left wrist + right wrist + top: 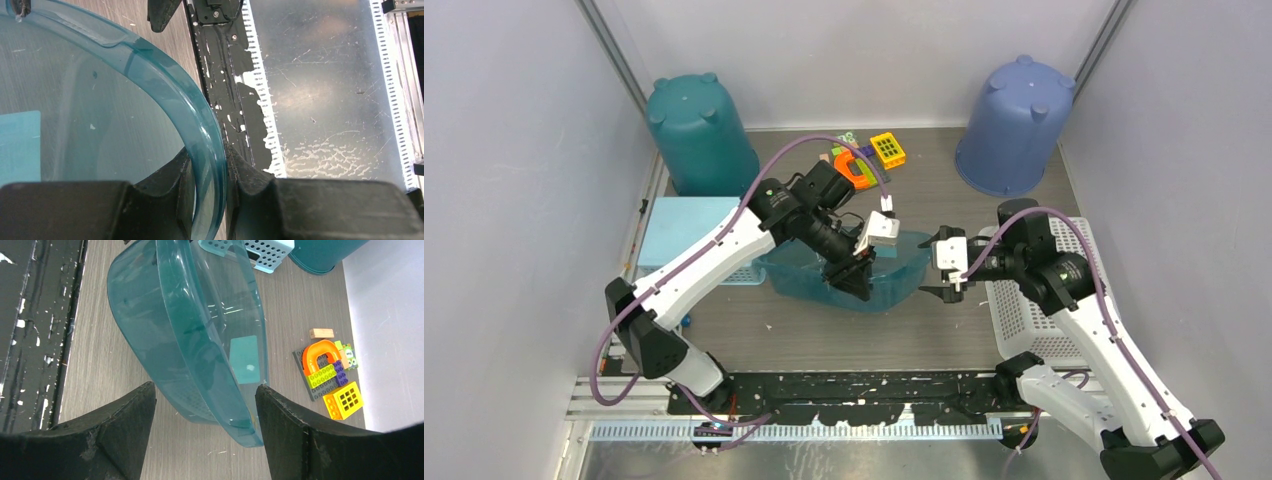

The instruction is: Turn the large container upside down

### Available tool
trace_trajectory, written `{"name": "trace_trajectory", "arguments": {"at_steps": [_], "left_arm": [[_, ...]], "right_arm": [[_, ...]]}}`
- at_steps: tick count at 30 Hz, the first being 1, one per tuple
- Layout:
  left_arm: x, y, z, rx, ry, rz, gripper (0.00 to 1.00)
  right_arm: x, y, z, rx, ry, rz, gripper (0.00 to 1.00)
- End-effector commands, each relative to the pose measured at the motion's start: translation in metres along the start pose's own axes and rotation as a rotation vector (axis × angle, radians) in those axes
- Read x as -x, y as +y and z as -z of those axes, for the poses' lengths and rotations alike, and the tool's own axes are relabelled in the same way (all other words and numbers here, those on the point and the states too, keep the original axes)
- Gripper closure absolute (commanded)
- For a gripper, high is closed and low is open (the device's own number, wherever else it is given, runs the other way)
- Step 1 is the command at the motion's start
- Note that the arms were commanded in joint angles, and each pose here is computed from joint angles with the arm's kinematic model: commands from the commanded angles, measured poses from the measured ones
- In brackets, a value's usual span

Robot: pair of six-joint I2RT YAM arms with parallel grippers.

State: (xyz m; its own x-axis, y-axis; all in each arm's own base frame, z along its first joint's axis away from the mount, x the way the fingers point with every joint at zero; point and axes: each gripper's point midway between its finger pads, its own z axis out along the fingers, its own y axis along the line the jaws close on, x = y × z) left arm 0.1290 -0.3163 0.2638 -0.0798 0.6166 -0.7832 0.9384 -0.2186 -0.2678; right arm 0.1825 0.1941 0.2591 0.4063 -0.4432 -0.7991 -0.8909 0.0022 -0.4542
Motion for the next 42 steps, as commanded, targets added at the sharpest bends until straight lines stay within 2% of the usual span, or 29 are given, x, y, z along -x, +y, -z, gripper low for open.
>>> {"name": "trace_trajectory", "arguments": {"at_steps": [1, 7, 21, 29, 34, 38, 40, 41, 42], "left_arm": [[0.006, -0.006, -0.007, -0.056, -0.025, 0.000, 1.00], [0.006, -0.006, -0.010, -0.071, -0.018, 0.006, 1.00], [0.005, -0.007, -0.021, -0.100, 0.010, 0.014, 1.00], [0.005, -0.006, -0.020, -0.097, 0.015, 0.013, 1.00], [0.007, -0.005, -0.018, -0.084, 0.014, 0.005, 0.99], [0.008, -0.005, -0.015, -0.067, 0.016, -0.003, 0.89], [0.009, -0.004, -0.013, -0.052, 0.019, -0.010, 0.78], [0.009, -0.004, -0.012, -0.045, 0.019, -0.015, 0.72], [0.009, -0.003, -0.009, -0.022, 0.022, -0.025, 0.51]], "right_arm": [[0.010, -0.004, -0.003, -0.004, -0.064, 0.008, 0.23], [0.005, -0.002, -0.009, 0.010, -0.075, -0.010, 0.24], [-0.002, 0.011, -0.027, 0.083, -0.144, -0.091, 0.35], [-0.002, 0.018, -0.029, 0.116, -0.176, -0.119, 0.50], [0.000, 0.018, -0.027, 0.119, -0.190, -0.125, 0.65], [0.001, 0.018, -0.025, 0.117, -0.196, -0.127, 0.69], [0.002, 0.017, -0.024, 0.114, -0.199, -0.127, 0.69], [0.002, 0.017, -0.023, 0.112, -0.200, -0.128, 0.69], [0.001, 0.016, -0.021, 0.104, -0.199, -0.129, 0.69]]}}
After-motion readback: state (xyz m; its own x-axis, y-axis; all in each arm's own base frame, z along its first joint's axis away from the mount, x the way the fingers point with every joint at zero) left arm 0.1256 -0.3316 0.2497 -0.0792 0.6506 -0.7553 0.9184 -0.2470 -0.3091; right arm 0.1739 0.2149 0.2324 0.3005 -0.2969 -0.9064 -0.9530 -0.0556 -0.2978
